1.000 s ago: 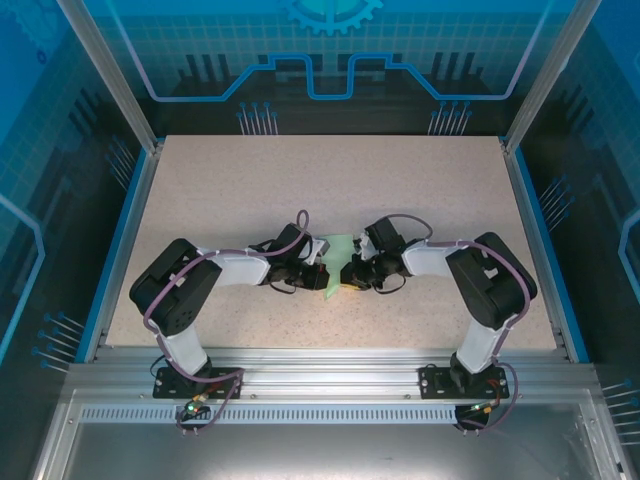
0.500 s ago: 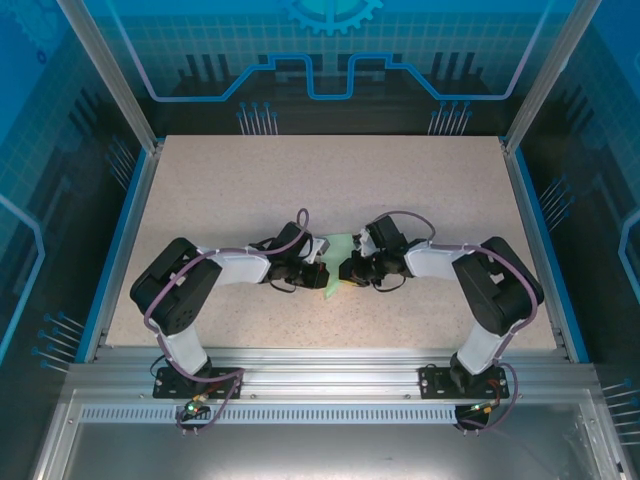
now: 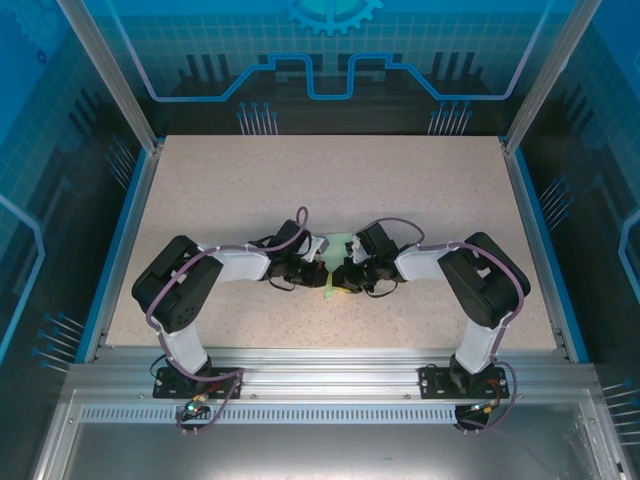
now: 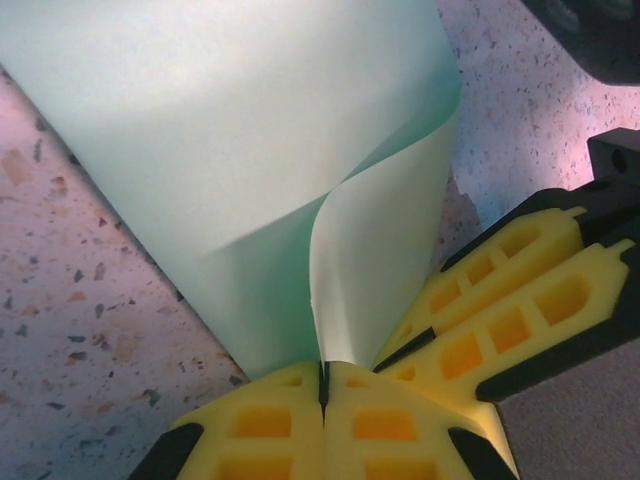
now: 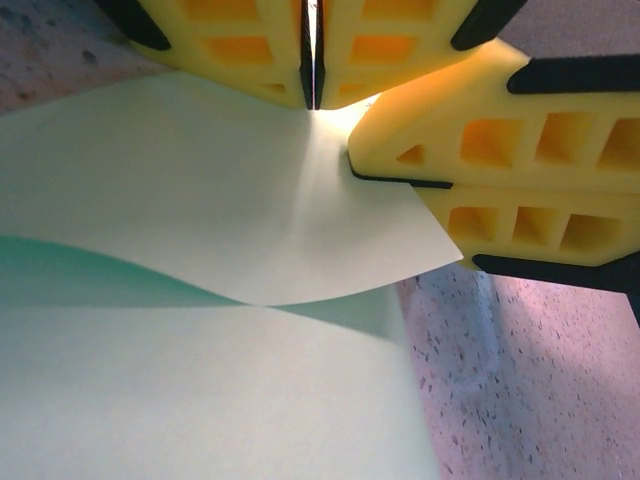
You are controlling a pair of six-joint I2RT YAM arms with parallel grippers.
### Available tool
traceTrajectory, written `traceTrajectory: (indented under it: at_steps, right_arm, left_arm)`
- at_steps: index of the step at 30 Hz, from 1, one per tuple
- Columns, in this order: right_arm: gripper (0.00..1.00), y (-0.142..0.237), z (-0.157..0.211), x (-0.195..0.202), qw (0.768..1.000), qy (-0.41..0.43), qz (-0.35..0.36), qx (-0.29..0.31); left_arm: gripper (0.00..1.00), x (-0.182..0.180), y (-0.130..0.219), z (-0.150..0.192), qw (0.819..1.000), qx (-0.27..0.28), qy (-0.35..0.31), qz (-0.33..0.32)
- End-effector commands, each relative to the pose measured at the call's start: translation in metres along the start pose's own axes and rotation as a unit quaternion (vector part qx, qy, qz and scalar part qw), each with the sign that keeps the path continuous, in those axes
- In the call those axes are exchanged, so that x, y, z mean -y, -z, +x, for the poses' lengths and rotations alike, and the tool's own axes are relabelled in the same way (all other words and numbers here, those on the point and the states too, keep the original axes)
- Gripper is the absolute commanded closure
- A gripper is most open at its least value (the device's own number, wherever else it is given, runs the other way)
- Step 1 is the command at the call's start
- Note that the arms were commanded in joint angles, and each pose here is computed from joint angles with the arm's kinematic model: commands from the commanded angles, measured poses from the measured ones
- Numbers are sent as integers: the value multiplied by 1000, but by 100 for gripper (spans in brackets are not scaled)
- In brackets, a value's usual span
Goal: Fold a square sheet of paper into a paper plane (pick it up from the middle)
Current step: Third fold the triangle at the center of the table.
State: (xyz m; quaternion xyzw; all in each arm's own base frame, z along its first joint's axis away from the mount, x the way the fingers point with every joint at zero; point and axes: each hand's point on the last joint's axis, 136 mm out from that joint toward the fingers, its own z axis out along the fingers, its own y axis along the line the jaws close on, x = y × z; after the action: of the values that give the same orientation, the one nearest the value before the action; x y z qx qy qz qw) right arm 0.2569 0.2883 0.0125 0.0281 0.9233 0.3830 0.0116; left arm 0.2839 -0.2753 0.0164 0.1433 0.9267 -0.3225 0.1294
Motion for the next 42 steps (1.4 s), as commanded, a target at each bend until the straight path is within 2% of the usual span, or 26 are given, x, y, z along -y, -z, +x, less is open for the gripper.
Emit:
traceTrajectory:
  at_steps: [1,6,10,16,21,32,37,42]
  right_arm:
    - [87,1,9,0,1000,1,3,-2]
    - [86,15,13,-19,1000,22,-17,9]
    - [86,9,19,-24,1000,24,-18,6]
    - [88,-13,21,-6,1000,-4,-3,4]
    - [89,-16,24,6,1000,-10,10,7]
    - [87,8,27,-27,998,30,-25,39]
    - [88,-4,30,-31,999,34,-23,34]
    - [89,-23,31,-10,1000,14,1,24]
  left_arm:
    - [100,-3,-1,1,1000,-13,-4,2]
    - [99,-7,-2,5,1000,-18,-4,-1]
    - [100,-7,-3,5,1000,-20,-4,1]
    - [99,-7,-3,5,1000,-20,-3,3]
    - [99,-8,-5,5,1000,-18,1,5]
    - [100,-8,-4,5,1000,-16,2,7]
    - [100,-9,-5,3,1000,-16,7,12]
    - [100,-8,-7,2,1000,-15,11,19]
